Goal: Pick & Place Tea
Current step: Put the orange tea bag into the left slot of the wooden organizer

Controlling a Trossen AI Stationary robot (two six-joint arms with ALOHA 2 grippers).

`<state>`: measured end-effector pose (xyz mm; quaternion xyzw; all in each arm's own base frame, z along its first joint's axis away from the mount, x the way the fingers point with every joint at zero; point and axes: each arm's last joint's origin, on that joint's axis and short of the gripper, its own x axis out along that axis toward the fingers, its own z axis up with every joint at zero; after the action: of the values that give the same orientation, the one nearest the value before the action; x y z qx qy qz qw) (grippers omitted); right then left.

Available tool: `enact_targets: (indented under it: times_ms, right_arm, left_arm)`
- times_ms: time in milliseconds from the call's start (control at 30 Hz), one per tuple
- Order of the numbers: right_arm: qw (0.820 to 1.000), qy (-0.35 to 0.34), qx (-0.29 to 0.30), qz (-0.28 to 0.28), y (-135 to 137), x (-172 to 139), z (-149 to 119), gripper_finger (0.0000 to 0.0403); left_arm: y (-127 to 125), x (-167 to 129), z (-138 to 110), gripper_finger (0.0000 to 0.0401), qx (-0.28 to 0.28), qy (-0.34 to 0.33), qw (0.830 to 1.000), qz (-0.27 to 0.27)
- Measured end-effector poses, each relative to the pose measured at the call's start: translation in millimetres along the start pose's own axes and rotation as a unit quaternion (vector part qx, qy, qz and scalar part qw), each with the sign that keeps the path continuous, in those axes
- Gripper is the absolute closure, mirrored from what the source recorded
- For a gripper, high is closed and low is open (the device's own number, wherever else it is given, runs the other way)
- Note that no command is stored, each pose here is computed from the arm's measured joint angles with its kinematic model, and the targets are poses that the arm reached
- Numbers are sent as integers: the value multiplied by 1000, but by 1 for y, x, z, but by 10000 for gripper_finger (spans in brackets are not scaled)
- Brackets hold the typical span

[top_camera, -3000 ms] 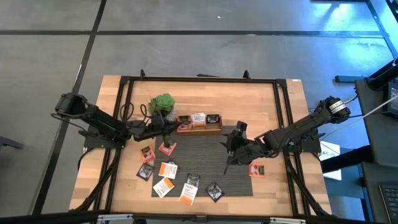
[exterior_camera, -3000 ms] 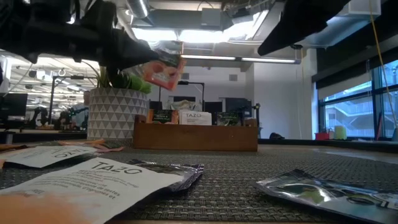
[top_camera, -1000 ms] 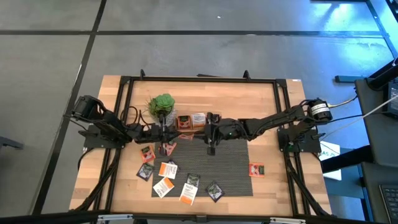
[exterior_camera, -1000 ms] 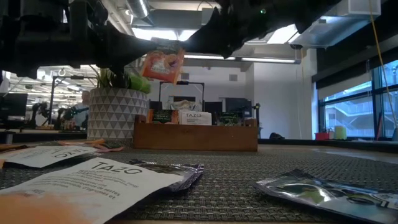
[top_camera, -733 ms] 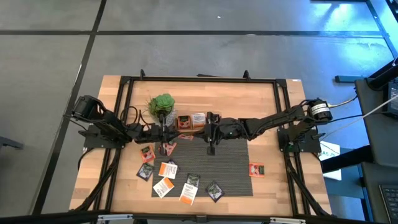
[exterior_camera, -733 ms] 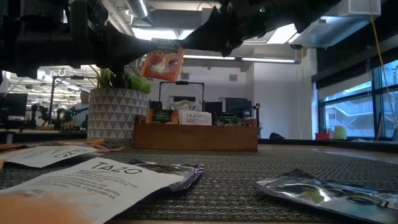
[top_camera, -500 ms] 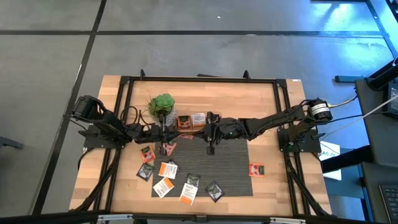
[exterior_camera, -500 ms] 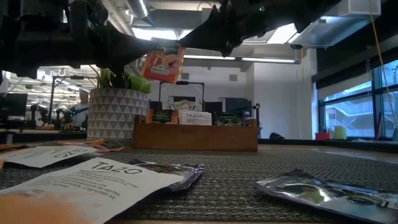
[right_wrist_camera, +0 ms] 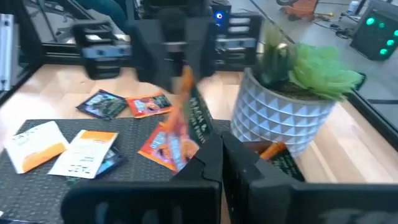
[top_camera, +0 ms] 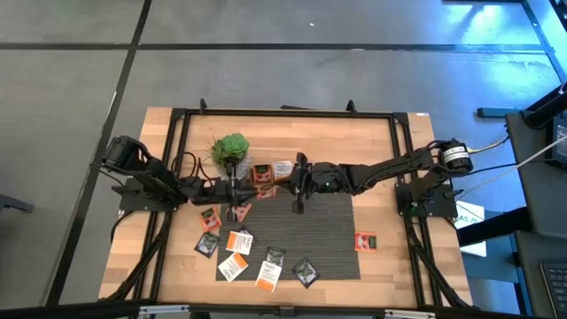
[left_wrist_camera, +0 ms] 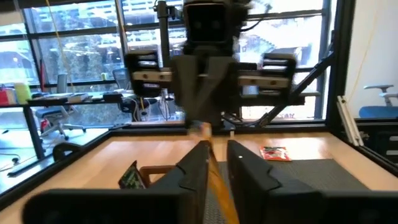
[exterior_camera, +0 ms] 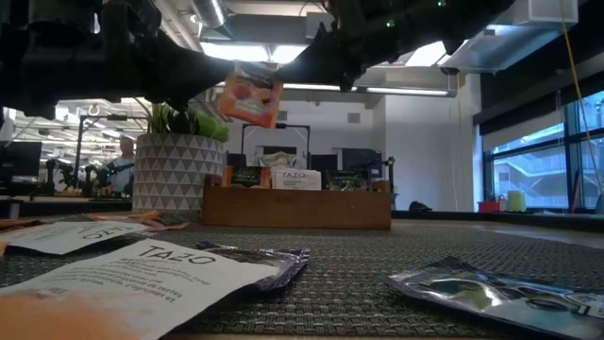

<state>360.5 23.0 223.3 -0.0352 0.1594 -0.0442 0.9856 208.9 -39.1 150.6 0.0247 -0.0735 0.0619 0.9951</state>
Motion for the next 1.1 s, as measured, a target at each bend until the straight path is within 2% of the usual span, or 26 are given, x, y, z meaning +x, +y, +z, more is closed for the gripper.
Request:
enact_targets:
  times_ms: [100, 200, 400, 567, 767, 1000, 1100]
  right_arm:
    - [1000, 3, 1, -8, -5, 1, -1, 401]
    - [1000, 7, 2, -15, -10, 2, -2, 401]
    - [1000, 17, 3, -24, -16, 12, -12, 402]
    - [999, 31, -8, -32, -21, 27, -29, 402]
    - [998, 32, -19, -44, -30, 36, -31, 403]
    - [997, 51, -30, -51, -36, 49, -41, 403]
    - [996, 66, -44, -51, -37, 58, -49, 403]
  left_arm:
    - [-4, -2, 1, 309, 8, 0, 1000, -2]
    - [-9, -4, 2, 281, 12, 3, 1000, 19]
    - [-19, -24, 6, 258, 37, 4, 999, 17]
    - [-29, -44, 14, 260, 1, -12, 1000, -27]
    - [-40, -55, 15, 262, -47, 27, 995, -78]
    - [-48, -61, 17, 262, -113, 48, 979, -160]
    - [-50, -61, 17, 262, -124, 52, 974, -183]
